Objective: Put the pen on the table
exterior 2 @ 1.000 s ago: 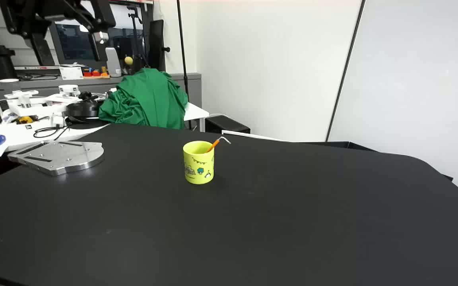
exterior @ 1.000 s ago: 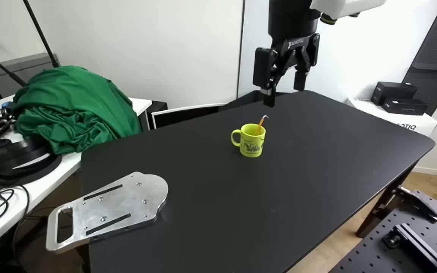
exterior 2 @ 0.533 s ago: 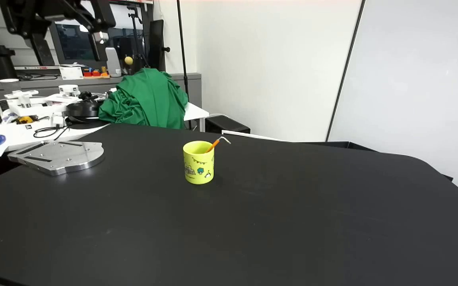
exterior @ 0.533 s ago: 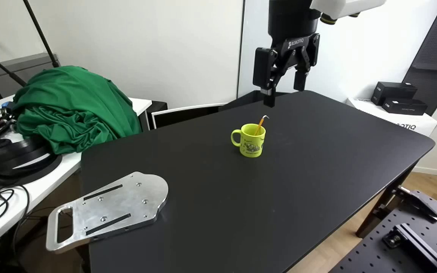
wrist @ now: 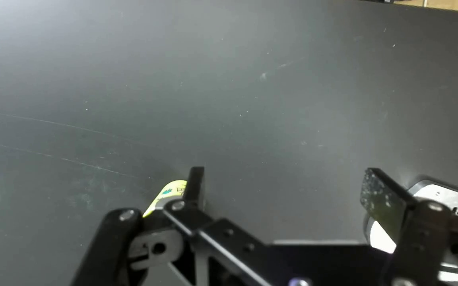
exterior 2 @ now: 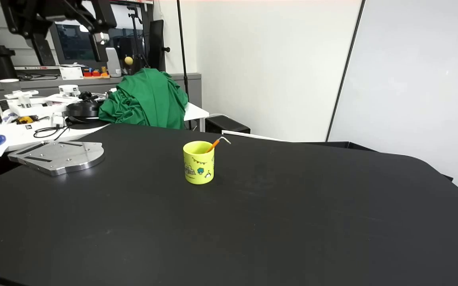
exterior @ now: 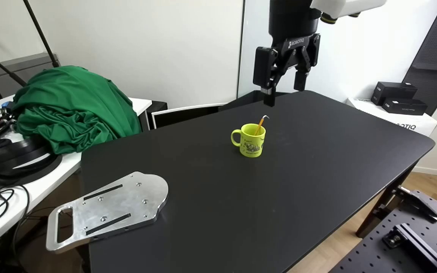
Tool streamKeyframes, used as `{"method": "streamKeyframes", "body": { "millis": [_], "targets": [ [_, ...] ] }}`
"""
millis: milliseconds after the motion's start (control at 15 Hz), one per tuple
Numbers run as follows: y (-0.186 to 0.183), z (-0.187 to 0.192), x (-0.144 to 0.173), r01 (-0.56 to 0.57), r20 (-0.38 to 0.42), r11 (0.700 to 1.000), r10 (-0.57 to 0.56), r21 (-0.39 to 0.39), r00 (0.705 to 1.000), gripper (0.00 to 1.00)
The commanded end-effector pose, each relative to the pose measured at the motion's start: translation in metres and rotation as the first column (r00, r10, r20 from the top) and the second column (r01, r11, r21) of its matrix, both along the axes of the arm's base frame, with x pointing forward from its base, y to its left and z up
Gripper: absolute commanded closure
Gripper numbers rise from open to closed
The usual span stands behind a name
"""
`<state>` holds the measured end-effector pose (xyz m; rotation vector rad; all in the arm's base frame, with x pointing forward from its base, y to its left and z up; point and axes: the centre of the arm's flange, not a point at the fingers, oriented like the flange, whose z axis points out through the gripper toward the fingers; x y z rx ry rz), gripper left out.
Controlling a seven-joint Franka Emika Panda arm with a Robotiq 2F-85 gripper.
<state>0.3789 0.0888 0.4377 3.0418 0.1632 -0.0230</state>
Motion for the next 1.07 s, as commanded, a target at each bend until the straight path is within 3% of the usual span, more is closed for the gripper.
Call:
{"method": "streamKeyframes", "body": {
  "millis": [0, 267, 467, 1000],
  "targets": [
    [-0.022, 0.009, 0.015, 0.044, 0.01, 0.994, -0.046, 0.102, 0.999, 0.0],
    [-0.057, 0.01, 0.028, 0.076, 0.024, 0.977, -0.083, 0.201, 0.996, 0.0],
    [-0.081, 0.005, 0.042, 0.11, 0.026, 0.967, -0.119, 0.228, 0.993, 0.0],
    [-0.156, -0.01, 0.131, 0.198, 0.052, 0.944, -0.219, 0.264, 0.974, 0.0]
  ]
}}
